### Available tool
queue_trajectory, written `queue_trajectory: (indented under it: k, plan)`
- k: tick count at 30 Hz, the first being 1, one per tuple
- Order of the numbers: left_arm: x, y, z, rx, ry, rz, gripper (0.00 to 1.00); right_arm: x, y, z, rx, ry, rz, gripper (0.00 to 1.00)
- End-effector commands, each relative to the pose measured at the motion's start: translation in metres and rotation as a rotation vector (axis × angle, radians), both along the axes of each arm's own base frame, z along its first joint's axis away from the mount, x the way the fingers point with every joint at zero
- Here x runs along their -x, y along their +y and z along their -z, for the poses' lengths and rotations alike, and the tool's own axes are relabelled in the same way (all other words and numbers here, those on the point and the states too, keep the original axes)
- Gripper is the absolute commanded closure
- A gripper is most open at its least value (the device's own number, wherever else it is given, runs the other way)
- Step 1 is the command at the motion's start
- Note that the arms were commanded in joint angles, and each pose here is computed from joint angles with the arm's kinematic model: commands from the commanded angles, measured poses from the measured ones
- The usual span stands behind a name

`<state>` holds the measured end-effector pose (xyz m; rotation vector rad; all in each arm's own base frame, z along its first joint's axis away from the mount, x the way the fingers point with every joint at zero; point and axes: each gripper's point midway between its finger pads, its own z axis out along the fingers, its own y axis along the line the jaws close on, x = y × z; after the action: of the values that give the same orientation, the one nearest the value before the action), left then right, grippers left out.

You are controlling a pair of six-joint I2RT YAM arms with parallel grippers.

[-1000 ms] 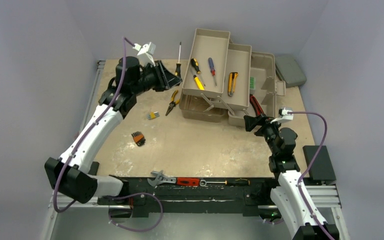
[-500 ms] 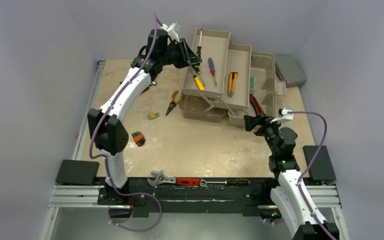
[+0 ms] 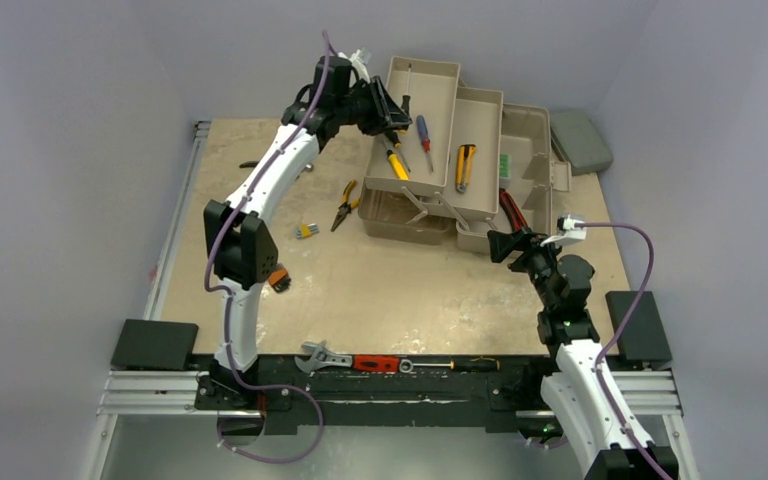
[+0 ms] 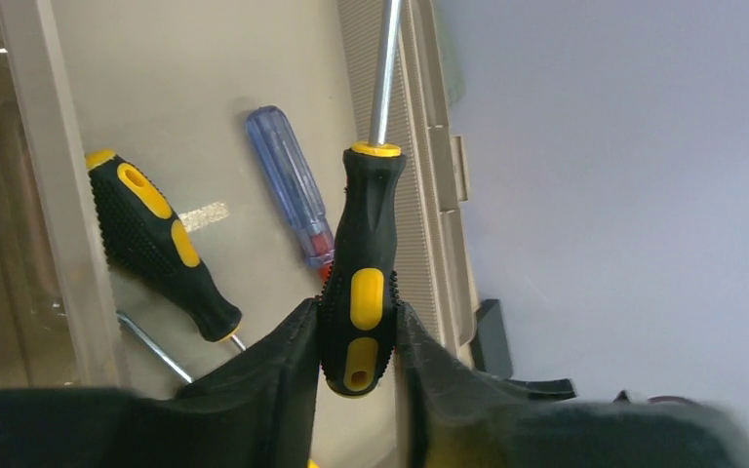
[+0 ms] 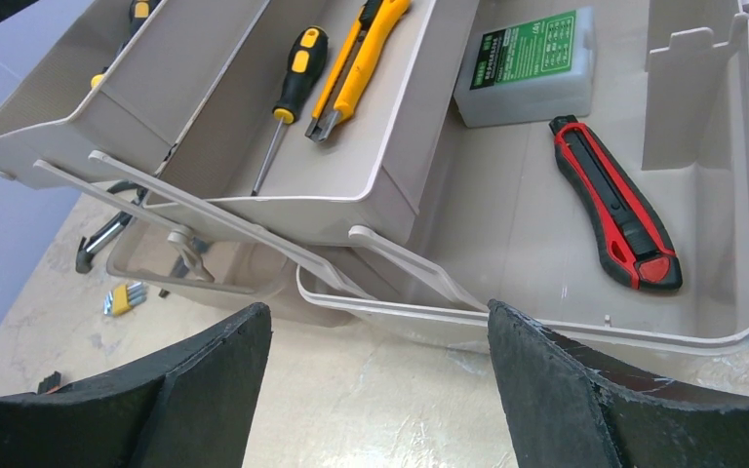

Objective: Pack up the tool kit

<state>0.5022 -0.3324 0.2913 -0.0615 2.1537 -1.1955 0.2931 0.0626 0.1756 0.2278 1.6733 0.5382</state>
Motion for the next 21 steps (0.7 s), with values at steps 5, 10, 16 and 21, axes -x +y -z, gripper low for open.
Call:
queue_trajectory:
  k: [5,10,16,21]
  plan:
    - [0.017,0.016,-0.041,-0.177,-0.151,-0.037,0.1,-0.003,0.0,-0.01,0.001,-0.029,0.003,0.2]
    - [0.038,0.061,-0.059,-0.382,-0.274,-0.182,0.0,-0.003,0.0,-0.01,0.002,-0.029,0.002,0.2]
    - [0.077,0.134,-0.075,-0.517,-0.359,-0.396,0.0,-0.002,0.0,-0.011,0.003,-0.033,0.002,0.2]
    - [0.116,0.202,-0.071,-0.532,-0.361,-0.591,0.0,-0.002,0.0,-0.011,0.005,-0.032,0.001,0.2]
